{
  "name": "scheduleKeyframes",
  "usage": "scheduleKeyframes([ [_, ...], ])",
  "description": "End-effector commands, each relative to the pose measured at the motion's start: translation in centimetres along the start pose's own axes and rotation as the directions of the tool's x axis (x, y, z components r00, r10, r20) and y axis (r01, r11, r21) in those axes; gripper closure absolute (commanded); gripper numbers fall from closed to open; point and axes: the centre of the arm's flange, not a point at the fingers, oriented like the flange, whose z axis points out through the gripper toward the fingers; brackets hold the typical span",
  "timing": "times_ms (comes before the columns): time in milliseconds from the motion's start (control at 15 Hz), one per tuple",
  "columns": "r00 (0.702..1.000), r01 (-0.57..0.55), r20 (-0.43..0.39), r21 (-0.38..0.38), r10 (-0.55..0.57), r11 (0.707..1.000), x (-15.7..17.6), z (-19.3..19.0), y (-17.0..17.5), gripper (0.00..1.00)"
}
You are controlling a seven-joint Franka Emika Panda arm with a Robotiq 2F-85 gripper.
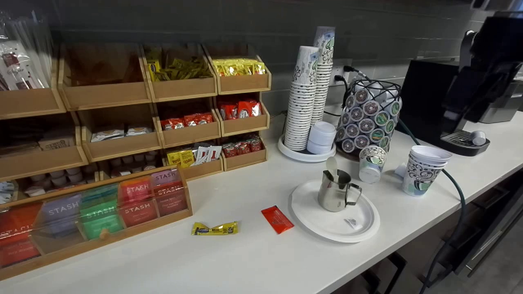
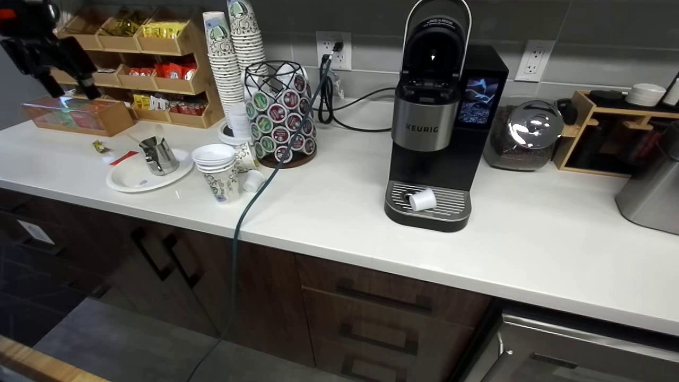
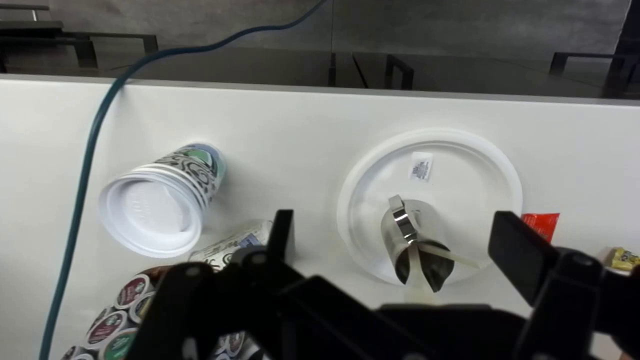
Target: Remove the silver cup from the plate
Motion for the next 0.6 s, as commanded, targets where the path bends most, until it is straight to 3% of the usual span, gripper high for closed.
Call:
scheduleKeyframes([
  [0,0.999,0.035,0.039,-0.020,-0.034,0.999,4.1,4.5,-3.1,0.00],
  [200,0.991,0.081,0.106,-0.017,-0.079,0.997,6.0,8.3,-4.1,0.00],
  [267,0.996,0.060,0.061,-0.014,-0.060,0.998,3.3,6.2,-3.3,0.00],
  [533,0.996,0.058,0.074,-0.010,-0.057,0.998,3.9,7.0,-3.2,0.00],
])
